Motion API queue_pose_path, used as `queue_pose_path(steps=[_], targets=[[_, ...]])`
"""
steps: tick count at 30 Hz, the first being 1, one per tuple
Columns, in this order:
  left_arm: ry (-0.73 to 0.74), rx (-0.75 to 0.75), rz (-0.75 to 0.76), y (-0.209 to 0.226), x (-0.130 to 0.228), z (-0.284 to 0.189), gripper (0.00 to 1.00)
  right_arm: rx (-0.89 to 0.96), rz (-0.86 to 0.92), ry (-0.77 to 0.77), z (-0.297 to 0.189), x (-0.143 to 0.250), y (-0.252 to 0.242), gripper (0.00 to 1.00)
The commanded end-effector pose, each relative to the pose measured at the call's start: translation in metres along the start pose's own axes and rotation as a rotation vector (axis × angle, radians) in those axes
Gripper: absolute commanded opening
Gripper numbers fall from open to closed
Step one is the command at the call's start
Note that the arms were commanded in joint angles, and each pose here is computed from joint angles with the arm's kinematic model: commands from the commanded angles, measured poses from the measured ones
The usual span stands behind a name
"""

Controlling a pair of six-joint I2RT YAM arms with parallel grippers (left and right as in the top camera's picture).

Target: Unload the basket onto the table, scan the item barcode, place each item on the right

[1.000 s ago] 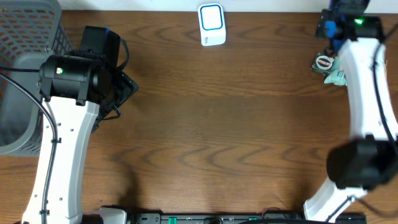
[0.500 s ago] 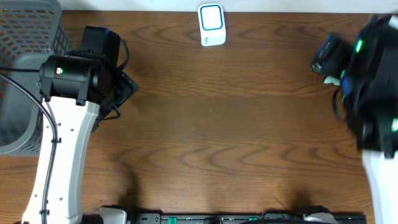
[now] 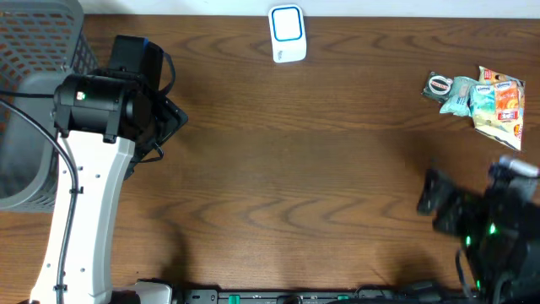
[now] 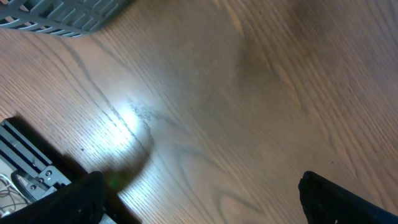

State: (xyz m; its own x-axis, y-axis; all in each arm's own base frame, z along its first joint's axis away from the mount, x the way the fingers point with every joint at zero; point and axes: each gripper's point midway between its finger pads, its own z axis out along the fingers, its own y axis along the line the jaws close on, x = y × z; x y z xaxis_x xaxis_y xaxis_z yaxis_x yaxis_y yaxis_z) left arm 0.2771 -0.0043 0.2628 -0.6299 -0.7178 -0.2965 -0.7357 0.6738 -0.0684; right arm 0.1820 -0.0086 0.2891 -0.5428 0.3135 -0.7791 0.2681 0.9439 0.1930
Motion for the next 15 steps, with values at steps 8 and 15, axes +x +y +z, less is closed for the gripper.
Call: queue_pose_path(steps=[8,15], targets=[[0.000,-0.013,-0.008,0.003,-0.001,0.001,0.98,-0.091,0.029,0.387,-0.017,0.089,0.004,0.99],[0.000,-0.013,-0.008,0.003,-0.001,0.001,0.98,-0.071,0.021,0.392,-0.017,0.091,0.000,0.99]])
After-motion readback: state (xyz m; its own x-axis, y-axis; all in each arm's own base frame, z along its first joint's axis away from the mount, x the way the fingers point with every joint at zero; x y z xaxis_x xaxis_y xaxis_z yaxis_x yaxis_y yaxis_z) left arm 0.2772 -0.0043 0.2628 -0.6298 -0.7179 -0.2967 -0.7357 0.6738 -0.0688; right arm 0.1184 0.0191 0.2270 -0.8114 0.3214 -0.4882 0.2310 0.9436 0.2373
